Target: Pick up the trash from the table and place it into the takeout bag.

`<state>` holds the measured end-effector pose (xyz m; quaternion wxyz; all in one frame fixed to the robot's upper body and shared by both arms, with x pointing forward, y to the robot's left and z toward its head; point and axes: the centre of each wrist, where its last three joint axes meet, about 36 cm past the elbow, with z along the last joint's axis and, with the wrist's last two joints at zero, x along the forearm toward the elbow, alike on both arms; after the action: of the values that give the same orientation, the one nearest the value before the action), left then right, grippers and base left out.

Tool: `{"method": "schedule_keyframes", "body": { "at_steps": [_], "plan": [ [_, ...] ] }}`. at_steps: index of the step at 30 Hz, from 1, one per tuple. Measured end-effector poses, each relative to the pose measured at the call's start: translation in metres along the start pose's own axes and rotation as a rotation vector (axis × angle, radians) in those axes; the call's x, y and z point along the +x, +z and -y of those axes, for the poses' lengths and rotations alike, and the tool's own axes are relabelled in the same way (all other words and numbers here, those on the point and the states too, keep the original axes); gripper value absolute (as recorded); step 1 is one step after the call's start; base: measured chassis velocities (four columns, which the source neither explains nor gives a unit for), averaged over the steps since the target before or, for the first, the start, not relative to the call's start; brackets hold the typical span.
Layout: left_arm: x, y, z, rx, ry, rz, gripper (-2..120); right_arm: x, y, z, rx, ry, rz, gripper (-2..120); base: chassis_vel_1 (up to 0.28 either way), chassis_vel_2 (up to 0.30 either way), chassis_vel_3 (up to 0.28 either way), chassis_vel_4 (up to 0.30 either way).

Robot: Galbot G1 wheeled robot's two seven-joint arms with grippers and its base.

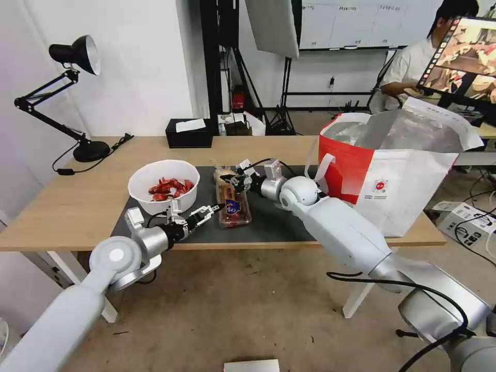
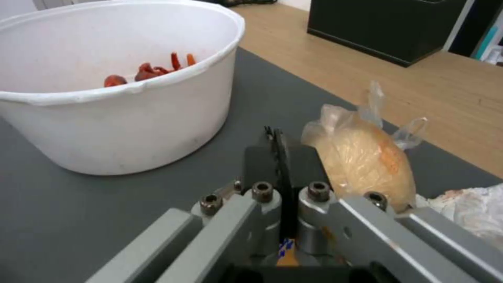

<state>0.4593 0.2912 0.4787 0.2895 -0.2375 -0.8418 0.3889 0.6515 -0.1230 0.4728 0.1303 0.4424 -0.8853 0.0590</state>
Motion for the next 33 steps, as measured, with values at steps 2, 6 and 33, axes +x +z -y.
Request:
{"method": "schedule_keyframes", "body": {
  "at_steps": [2, 6, 33],
  "plan": [
    [-0.004, -0.001, 0.0, -0.007, -0.003, 0.002, 100, 0.0, 0.001, 0.0, 0.0, -0.001, -0.001, 0, 0.0, 0.0, 0.0, 0.0],
    [-0.011, -0.005, 0.001, -0.011, -0.017, 0.01, 100, -0.001, 0.004, 0.0, -0.003, -0.003, -0.006, 0, 0.0, 0.0, 0.0, 0.0],
    [-0.038, -0.013, 0.004, -0.052, -0.12, -0.01, 100, -0.002, 0.012, 0.0, -0.017, -0.001, -0.015, 0, 0.0, 0.0, 0.0, 0.0]
  ]
}}
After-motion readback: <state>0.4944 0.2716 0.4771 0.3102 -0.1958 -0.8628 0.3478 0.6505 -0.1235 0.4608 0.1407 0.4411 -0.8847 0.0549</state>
